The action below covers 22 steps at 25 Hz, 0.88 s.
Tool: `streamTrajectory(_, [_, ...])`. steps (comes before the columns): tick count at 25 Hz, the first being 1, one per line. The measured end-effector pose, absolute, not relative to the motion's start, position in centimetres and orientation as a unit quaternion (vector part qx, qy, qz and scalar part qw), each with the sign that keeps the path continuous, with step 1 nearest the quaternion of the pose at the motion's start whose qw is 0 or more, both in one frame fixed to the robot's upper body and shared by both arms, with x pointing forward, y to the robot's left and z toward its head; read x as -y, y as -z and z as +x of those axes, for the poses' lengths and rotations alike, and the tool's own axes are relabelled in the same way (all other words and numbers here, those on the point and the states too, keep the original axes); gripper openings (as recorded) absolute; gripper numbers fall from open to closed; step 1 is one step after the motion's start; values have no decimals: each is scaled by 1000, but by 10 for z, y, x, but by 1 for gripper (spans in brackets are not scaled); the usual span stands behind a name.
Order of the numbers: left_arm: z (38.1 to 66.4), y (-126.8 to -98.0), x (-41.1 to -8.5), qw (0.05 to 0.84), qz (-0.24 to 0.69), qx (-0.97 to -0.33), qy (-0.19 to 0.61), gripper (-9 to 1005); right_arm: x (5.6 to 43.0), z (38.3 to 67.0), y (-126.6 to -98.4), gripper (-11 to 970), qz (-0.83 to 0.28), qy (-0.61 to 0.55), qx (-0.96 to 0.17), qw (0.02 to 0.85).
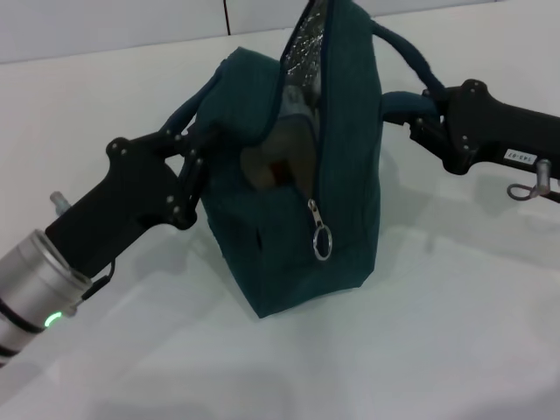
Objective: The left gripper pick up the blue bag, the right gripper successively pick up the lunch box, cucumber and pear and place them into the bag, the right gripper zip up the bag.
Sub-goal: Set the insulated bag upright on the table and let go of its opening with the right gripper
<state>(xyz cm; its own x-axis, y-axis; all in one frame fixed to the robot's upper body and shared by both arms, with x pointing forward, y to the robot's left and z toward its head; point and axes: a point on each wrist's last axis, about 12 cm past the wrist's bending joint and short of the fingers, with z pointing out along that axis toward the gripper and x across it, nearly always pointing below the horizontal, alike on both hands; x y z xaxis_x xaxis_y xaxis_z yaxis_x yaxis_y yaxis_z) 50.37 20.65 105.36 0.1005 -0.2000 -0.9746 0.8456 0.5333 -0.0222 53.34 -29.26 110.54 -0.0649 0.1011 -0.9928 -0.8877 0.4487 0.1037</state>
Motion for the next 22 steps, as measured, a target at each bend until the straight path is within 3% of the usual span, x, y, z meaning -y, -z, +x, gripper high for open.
streamTrajectory(6, [497,-1050,-209,687,304,-546,371,48,293,527,-1100,2,-311,-422,-612,592])
streamTrajectory(12, [496,-1050,-206,682,322,-541,372,50,294,523,-1095,79,-310,-424,-622,580])
streamTrajectory(17, [494,-1051,-203,678,335,-531,382,205,298,518,-1092,233,-304,-427,-626,577])
streamTrajectory(22, [493,-1050,-202,673,340,-532,384,341,304,508,-1093,314,-304,-436,-616,581])
